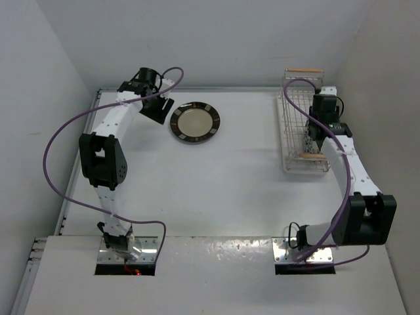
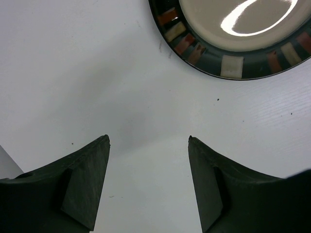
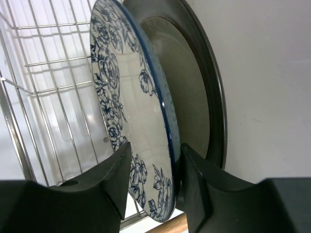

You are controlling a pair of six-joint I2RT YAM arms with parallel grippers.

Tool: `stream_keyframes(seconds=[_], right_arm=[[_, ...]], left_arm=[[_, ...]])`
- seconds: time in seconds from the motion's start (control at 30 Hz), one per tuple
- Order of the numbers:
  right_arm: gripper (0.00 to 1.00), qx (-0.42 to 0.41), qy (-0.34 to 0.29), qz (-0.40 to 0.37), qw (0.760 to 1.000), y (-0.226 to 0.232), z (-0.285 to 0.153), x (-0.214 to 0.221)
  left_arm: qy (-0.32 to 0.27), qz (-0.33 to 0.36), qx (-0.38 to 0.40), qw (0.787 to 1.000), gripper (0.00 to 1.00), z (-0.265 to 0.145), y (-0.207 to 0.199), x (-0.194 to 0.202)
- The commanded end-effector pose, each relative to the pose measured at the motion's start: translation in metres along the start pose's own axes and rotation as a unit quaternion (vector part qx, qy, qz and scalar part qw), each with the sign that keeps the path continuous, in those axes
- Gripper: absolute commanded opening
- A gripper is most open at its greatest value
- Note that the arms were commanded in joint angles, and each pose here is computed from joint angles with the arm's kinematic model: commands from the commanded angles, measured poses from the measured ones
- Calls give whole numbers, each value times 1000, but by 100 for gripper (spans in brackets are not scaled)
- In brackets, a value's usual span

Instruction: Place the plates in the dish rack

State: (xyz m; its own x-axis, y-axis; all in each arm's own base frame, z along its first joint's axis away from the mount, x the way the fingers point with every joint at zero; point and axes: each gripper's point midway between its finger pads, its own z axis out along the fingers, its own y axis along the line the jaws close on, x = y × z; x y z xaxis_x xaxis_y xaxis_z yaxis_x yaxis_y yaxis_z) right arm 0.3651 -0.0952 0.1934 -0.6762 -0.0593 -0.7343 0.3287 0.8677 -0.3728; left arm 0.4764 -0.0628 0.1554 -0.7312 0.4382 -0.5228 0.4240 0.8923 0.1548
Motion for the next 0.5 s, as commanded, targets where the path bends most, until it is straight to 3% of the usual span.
stream_keyframes(seconds=[0.0,0.27,0.47], right_arm=[[45,-14,-50,26,998,-1,-12,-36],[74,0,-94,24,995,-21,-32,-82],[78,-10,-120,45,992,-28,-51,-103]], left_arm=[[-13,-7,-12,1000,70,-6,7,-6],[8,-4,45,999,70,25,-14,6],[-7,-37,119,992,71,58,-38,-9]])
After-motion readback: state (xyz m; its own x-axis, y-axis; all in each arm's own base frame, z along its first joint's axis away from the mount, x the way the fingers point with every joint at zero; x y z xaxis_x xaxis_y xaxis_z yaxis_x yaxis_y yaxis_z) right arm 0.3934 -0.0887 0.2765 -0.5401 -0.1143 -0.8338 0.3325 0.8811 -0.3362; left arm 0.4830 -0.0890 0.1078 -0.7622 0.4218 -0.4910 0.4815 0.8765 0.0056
